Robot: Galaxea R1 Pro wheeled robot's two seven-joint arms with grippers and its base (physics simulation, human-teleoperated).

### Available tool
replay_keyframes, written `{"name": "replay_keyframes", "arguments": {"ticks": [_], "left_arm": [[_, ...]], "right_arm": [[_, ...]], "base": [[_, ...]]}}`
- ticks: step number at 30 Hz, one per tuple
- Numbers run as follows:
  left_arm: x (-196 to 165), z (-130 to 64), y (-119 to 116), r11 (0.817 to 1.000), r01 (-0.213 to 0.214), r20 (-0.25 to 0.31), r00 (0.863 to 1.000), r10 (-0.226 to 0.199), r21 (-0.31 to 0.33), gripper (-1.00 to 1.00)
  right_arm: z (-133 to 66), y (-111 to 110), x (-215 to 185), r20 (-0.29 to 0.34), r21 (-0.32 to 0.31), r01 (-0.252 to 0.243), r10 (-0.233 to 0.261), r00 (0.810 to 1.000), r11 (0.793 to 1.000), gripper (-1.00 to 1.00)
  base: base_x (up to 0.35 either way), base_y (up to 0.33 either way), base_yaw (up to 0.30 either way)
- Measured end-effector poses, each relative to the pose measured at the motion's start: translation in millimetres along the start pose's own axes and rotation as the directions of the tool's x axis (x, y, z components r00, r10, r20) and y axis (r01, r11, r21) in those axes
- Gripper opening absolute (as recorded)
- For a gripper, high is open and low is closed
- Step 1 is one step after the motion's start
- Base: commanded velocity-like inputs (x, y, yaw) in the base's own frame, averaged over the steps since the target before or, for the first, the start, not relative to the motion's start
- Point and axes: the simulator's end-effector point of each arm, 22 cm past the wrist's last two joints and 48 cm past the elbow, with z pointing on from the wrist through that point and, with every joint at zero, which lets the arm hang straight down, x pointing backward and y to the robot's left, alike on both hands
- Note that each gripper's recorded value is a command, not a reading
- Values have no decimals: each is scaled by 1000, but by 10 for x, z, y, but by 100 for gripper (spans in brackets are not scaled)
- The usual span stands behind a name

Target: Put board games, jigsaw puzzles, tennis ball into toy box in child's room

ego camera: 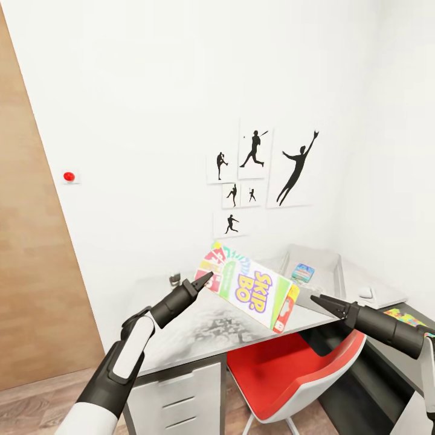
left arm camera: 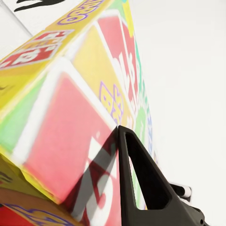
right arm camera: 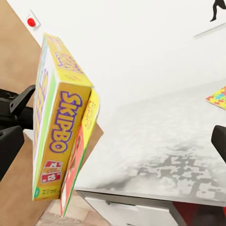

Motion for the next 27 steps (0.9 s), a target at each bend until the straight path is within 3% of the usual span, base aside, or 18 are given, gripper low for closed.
{"name": "replay_keyframes", "arguments": {"ticks": [8,27], "left_arm": [[11,8,-6,1000,-1,-1,1000,1,1,-100],[46,59,-56,1000,12,2,1000,-12,15,-100]], "right_arm": [[16,11,12,-3,-3,-1,1,1000,1000,100],[324,296,146,-33,-89,-14,11,999,996,100]], "base": [[0,0,0],[0,0,0]]}}
